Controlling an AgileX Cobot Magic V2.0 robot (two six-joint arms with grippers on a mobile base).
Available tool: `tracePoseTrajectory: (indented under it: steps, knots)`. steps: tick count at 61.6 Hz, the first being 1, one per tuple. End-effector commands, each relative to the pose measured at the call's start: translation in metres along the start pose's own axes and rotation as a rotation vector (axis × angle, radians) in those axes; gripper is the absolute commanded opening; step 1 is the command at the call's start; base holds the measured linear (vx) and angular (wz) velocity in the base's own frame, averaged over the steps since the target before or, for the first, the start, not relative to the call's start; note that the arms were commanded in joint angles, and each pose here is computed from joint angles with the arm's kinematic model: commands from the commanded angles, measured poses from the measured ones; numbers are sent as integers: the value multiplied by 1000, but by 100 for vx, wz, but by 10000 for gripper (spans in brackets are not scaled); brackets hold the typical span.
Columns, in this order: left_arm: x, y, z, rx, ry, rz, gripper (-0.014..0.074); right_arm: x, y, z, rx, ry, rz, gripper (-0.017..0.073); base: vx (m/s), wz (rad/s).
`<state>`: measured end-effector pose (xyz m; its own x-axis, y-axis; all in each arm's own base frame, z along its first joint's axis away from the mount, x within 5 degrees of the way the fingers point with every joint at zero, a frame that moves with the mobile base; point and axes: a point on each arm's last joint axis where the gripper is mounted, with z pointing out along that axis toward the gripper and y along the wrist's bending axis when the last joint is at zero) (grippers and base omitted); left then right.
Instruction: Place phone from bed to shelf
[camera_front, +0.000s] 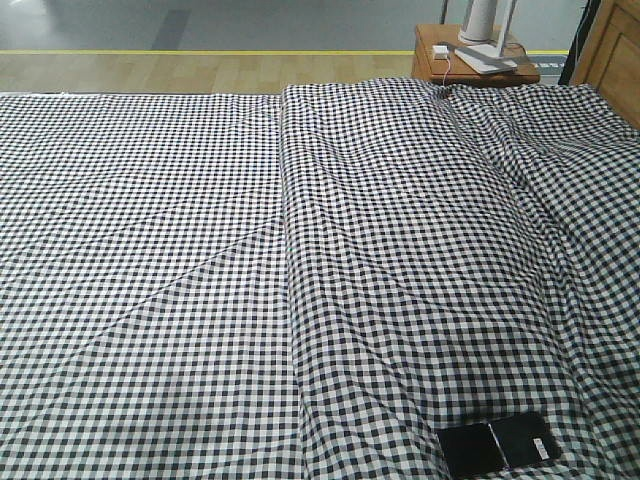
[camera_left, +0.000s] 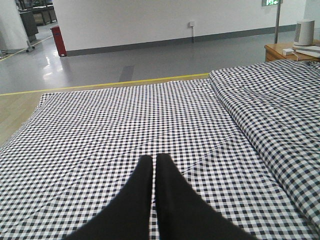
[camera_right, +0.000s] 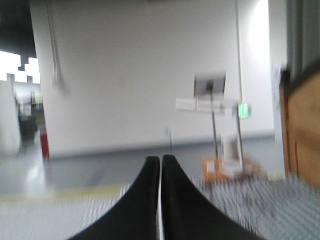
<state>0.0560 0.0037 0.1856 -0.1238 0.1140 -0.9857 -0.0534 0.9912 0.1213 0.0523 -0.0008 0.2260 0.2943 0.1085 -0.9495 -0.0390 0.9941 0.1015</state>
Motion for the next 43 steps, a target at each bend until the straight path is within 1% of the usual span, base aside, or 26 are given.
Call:
tracePoseTrajectory:
  steps: [1, 3, 8, 12, 19, 27, 30, 34, 38, 43]
  knots:
    - [-14, 2, -3, -8, -105, -14, 1, -47, 1, -3, 5, -314, 1, -8, 0, 0]
    - [-14, 2, -3, -8, -105, -14, 1, -56, 2, -4, 4, -354, 2, -8, 0, 0]
    - [-14, 2, -3, -8, -105, -14, 1, -95, 5, -9, -6, -473, 9, -6, 0, 0]
    - [-14, 2, -3, -8, -105, -14, 1, -120, 8, -11, -11, -526, 7, -6, 0, 0]
    - [-14, 2, -3, -8, -105, -14, 1, -170, 13, -9, -10, -574, -38, -6, 0, 0]
    - [-14, 2, -3, -8, -105, -14, 1, -209, 20, 10, -9, -498, -110, -6, 0, 0]
    - [-14, 2, -3, -8, -105, -14, 1, -218, 22, 22, -14, -434, -134, -6, 0, 0]
    - [-14, 2, -3, -8, -105, -14, 1, -224, 25, 42, -26, -323, -153, -6, 0, 0]
    - [-14, 2, -3, -8, -105, -14, 1, -227, 27, 59, -40, -218, -158, -6, 0, 0]
    - [-14, 2, -3, -8, -105, -14, 1, -222, 29, 85, -54, -74, -161, -5, 0, 0]
